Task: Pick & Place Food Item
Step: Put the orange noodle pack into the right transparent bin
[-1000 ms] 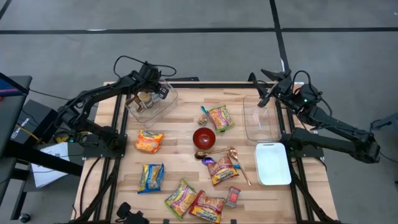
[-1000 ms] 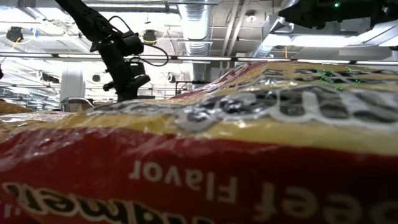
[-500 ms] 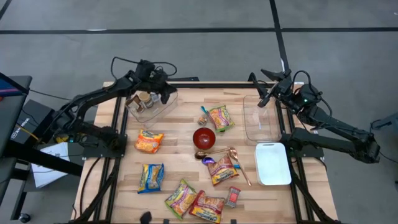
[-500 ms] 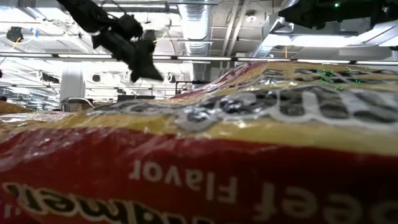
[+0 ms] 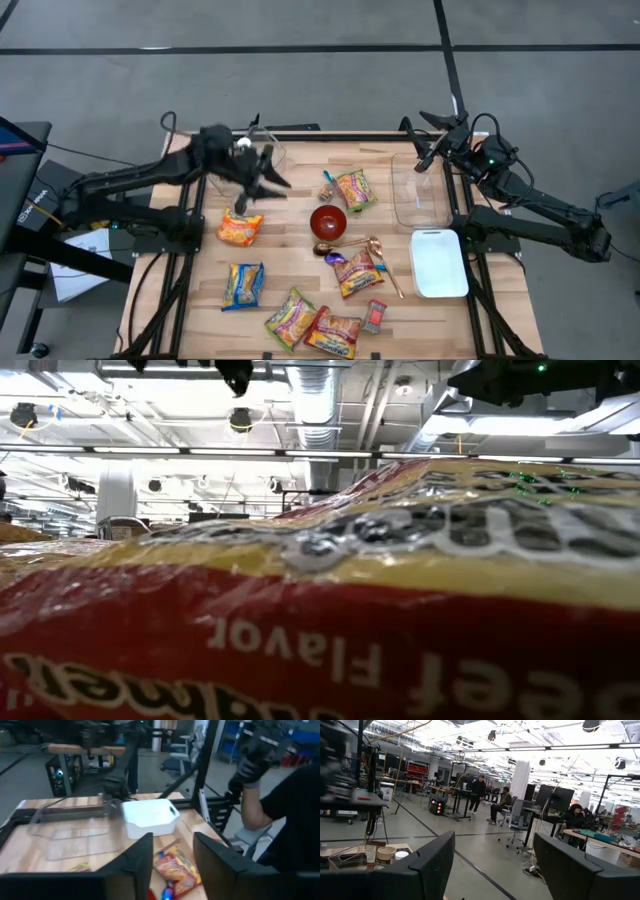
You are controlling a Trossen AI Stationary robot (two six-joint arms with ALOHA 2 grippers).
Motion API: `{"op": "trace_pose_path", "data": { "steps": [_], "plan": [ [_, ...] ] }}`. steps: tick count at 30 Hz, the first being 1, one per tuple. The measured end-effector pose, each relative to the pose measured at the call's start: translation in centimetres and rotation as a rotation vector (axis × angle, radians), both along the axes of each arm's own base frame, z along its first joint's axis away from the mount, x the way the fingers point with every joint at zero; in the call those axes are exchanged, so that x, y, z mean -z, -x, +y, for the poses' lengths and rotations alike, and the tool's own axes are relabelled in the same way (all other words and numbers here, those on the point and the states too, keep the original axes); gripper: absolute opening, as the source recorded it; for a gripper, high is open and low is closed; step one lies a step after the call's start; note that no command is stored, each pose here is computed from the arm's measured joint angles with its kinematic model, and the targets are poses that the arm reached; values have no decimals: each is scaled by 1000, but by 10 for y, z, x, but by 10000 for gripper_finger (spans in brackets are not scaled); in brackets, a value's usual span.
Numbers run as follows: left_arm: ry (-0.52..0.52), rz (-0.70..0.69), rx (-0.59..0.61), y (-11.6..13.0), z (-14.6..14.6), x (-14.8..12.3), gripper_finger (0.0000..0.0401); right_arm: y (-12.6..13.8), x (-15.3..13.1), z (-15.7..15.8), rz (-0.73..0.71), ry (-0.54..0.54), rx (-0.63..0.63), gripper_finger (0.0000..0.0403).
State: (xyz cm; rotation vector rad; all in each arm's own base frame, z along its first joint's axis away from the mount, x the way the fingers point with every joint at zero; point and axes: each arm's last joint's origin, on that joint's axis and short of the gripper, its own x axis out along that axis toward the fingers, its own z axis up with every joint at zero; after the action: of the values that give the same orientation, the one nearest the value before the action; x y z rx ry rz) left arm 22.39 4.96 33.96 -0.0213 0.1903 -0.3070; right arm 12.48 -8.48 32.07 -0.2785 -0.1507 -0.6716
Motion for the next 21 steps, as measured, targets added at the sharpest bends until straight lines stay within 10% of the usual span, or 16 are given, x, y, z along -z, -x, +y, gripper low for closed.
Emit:
{"op": "trace_pose_path", "data": {
  "steps": [9,21],
  "plan": [
    [-84,100,-88,-7,-75,9,251,0,0,0,-6,-6,-2,265],
    [108,773,-423,25,-105,63,249,0,-1,0,-12,-5,-3,265]
  ]
}}
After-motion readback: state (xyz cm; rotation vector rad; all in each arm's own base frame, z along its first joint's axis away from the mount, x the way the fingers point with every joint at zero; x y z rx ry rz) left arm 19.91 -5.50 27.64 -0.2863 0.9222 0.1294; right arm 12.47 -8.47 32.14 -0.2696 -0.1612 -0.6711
